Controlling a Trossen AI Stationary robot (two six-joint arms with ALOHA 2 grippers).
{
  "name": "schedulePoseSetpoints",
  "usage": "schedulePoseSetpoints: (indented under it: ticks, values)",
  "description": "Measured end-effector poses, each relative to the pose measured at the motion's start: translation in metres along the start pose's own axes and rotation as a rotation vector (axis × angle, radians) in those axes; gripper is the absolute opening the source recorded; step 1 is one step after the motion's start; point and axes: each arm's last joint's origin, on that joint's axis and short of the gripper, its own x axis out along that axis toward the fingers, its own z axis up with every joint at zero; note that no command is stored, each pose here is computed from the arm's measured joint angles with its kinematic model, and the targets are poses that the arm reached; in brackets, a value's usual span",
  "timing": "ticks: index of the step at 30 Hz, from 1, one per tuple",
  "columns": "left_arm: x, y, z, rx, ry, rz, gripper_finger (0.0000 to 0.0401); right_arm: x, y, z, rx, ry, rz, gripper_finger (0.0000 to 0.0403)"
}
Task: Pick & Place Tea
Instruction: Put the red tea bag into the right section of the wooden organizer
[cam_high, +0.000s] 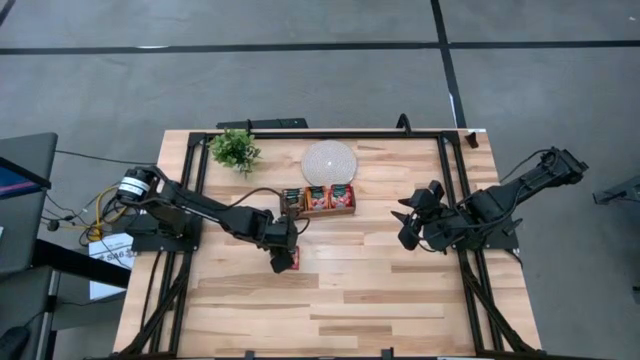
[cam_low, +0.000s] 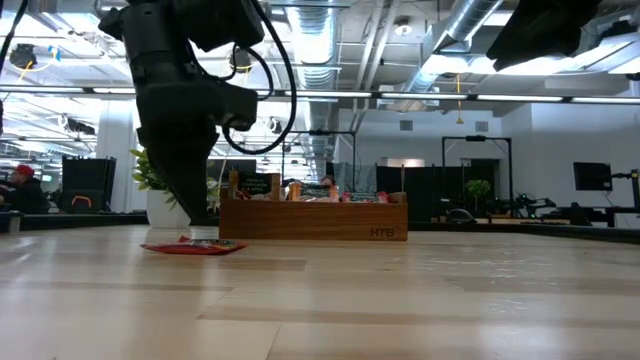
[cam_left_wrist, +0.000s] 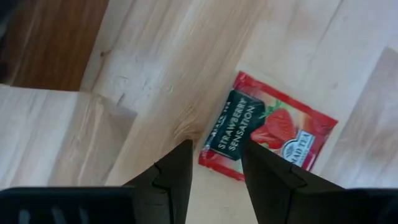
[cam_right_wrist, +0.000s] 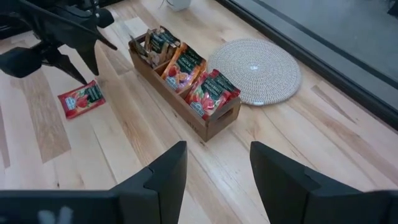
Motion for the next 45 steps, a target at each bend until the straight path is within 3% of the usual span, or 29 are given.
schedulePoseSetpoints:
  ticks: [24, 29, 36, 45]
  values:
    - [0.031, 0.001, -0.008, 0.004, 0.096, 0.079, 0.0124, 0.000, 0.001, 0.001, 0.006, -0.003, 0.005, 0.0171]
    - [0.026, 0.001, -0.006, -0.010, 0.082, 0.063, 0.0091, 0.000, 0.001, 0.001, 0.006, -0.002, 0.006, 0.0168]
    - [0.023, -0.002, -0.008, -0.002, 0.077, 0.043, 0.0012, 0.000, 0.001, 0.001, 0.005, -0.002, 0.006, 0.0168]
    - [0.015, -0.016, -0.015, 0.006, 0.090, -0.013, 0.0000, 0.000, 0.001, 0.001, 0.000, -0.002, 0.006, 0.0166]
